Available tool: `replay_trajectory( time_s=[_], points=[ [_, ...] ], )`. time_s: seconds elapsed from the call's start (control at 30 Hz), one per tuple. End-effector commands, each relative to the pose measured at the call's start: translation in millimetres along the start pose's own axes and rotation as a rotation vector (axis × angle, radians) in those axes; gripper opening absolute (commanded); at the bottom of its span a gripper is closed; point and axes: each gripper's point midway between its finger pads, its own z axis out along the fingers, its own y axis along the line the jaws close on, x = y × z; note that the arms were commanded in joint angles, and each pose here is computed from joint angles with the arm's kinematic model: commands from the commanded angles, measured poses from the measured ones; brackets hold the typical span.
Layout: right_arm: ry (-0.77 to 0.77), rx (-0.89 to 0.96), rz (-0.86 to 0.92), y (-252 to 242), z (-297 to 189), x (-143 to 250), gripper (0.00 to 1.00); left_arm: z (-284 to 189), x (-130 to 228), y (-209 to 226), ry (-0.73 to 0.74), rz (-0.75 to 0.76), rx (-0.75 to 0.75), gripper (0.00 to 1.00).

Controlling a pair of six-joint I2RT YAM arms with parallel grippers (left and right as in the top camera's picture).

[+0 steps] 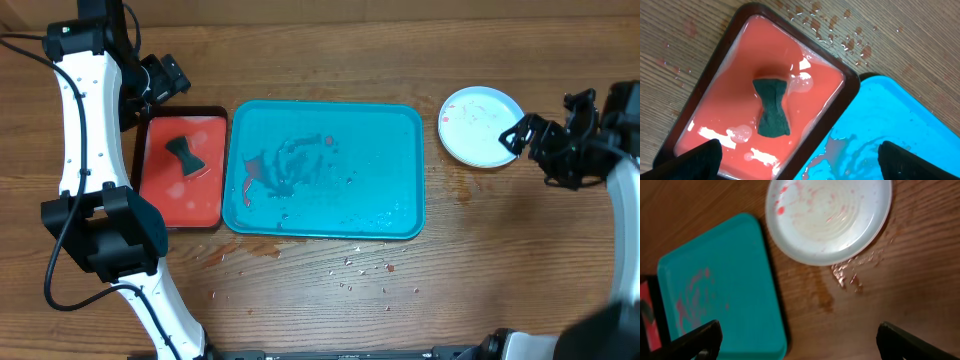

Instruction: Clean dirty plates on tray and stack at the side

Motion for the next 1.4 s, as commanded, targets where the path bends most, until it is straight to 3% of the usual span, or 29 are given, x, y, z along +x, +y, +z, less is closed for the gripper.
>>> replay_trajectory(
  time_s=[0.0, 0.33, 0.93, 1.37],
  points=[
    [-0.041, -0.053, -0.150, 35, -39, 24, 1.00, -3, 0, -3, -0.005, 0.022, 0.011, 1.00],
    [-0.033, -0.115, -0.271, 81, -103, 111, 1.00, -3, 0, -3, -0.005, 0.022, 0.011, 1.00],
    [-0.022, -0.104, -0.325, 84, -104, 125, 1.00, -3, 0, -3, -0.005, 0.022, 0.011, 1.00],
    [-0.404, -0.194, -0.539, 84, -75, 129, 1.00, -3, 0, -3, -0.005, 0.022, 0.011, 1.00]
  ],
)
